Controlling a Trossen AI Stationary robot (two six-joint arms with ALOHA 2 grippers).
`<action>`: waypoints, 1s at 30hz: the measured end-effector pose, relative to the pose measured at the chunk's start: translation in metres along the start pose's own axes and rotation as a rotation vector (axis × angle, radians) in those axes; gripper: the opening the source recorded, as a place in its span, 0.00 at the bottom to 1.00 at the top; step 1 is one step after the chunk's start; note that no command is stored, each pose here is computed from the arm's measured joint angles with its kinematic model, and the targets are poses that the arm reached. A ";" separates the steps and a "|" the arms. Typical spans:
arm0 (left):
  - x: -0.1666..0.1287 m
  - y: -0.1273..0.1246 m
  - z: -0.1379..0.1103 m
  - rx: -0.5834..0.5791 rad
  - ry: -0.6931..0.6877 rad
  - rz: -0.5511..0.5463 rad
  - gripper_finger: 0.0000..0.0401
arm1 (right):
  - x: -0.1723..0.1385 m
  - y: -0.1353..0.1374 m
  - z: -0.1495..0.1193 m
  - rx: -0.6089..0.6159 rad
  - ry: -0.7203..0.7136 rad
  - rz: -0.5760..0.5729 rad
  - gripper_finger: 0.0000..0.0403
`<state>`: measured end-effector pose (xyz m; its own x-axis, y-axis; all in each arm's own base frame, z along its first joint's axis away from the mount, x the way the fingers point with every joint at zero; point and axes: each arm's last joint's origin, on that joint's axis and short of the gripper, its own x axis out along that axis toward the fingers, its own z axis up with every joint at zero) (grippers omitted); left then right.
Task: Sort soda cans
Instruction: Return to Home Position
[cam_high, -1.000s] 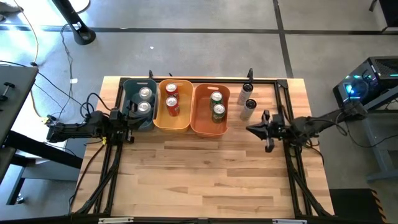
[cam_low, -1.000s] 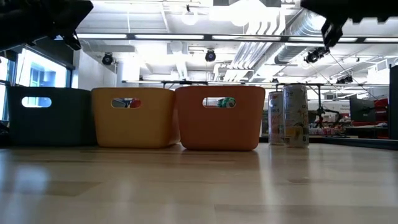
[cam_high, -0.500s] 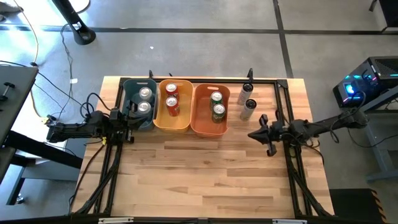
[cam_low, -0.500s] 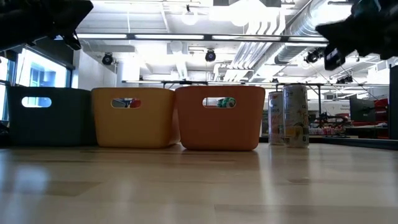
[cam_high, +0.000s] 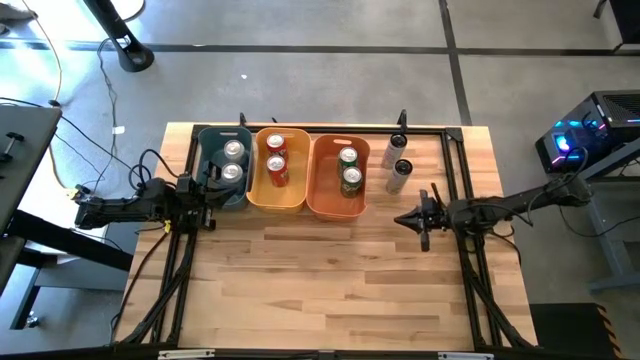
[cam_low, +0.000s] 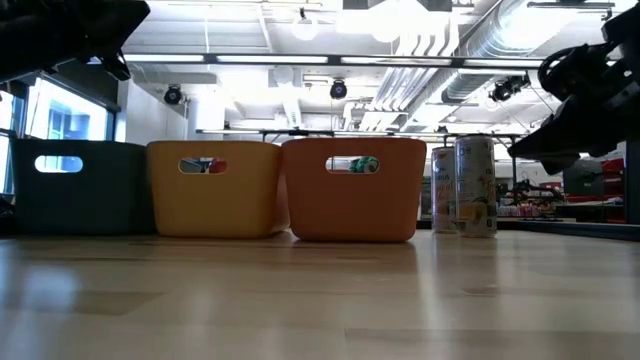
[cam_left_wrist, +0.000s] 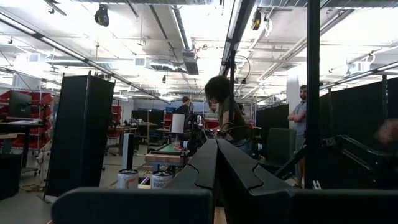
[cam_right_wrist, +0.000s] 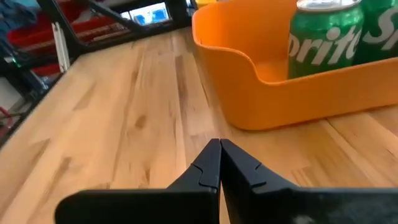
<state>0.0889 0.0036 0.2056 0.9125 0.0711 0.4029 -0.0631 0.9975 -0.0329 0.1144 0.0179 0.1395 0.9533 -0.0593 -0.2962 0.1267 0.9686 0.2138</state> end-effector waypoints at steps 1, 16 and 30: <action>0.000 0.000 0.000 0.000 0.000 0.000 0.00 | 0.000 0.000 0.000 -0.007 0.005 -0.002 0.00; 0.000 0.000 0.000 0.000 0.000 0.000 0.00 | -0.017 0.001 0.019 0.068 -0.230 0.076 0.00; 0.000 0.000 -0.005 0.002 0.048 0.001 0.00 | -0.030 0.001 0.031 0.121 -0.404 0.119 0.00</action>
<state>0.0907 0.0037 0.2014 0.9307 0.0723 0.3585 -0.0653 0.9974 -0.0316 0.0947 0.0129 0.1778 0.9908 -0.0624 0.1200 0.0182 0.9407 0.3387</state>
